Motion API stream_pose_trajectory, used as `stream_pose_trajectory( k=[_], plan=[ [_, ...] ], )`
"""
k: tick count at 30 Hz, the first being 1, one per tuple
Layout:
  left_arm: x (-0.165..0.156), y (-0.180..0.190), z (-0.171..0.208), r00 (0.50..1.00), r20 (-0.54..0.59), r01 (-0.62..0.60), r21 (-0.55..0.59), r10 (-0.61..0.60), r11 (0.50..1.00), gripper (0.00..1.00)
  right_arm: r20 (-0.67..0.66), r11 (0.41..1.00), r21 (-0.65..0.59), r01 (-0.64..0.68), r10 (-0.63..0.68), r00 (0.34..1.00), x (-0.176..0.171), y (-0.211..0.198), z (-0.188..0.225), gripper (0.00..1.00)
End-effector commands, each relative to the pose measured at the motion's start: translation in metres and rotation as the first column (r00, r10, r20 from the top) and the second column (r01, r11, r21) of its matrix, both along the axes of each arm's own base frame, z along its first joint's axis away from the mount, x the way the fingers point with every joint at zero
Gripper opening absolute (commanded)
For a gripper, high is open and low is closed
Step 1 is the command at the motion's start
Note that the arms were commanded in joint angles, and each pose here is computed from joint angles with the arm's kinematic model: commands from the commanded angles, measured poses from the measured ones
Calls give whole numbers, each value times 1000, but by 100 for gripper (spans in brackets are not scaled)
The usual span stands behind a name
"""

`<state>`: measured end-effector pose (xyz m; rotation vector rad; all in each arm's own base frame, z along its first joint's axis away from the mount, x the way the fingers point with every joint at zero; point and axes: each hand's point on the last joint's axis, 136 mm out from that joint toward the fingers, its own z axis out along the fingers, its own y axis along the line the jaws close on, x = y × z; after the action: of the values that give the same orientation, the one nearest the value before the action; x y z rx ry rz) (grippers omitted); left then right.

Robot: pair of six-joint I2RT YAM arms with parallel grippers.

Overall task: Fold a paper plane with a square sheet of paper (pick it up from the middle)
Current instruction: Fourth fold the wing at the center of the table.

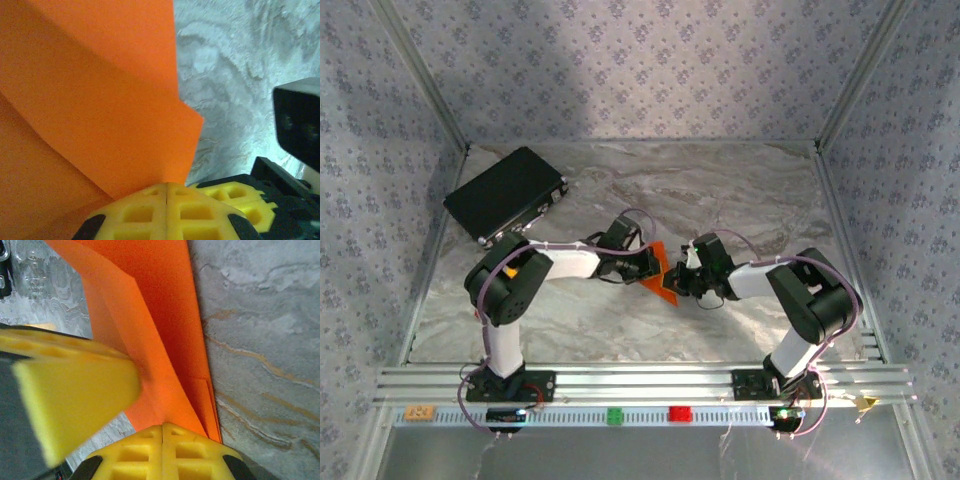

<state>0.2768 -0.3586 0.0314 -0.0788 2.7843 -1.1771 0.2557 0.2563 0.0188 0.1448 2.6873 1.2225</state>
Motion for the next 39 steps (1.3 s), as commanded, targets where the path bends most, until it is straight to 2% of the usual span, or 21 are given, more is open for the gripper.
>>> stream_pose_trajectory(
  k=[1, 10, 34, 39],
  plan=[
    [-2, 7, -26, 998, -58, -29, 60, 32, 998, 0, -150, 988, -153, 27, -50, 987, -33, -29, -42, 0],
    [22, 34, -36, 992, -54, -103, 134, 110, 986, 0, -161, 985, -172, 2, -30, 986, -40, -31, -47, 0],
    [102, 86, -26, 976, -17, -214, 160, 219, 964, 0, -171, 987, -161, -12, -16, 985, -43, -34, -48, 0],
    [110, 86, -7, 977, 15, -212, 144, 212, 967, 0, -170, 988, -156, -13, -13, 985, -43, -34, -47, 0]
  ],
)
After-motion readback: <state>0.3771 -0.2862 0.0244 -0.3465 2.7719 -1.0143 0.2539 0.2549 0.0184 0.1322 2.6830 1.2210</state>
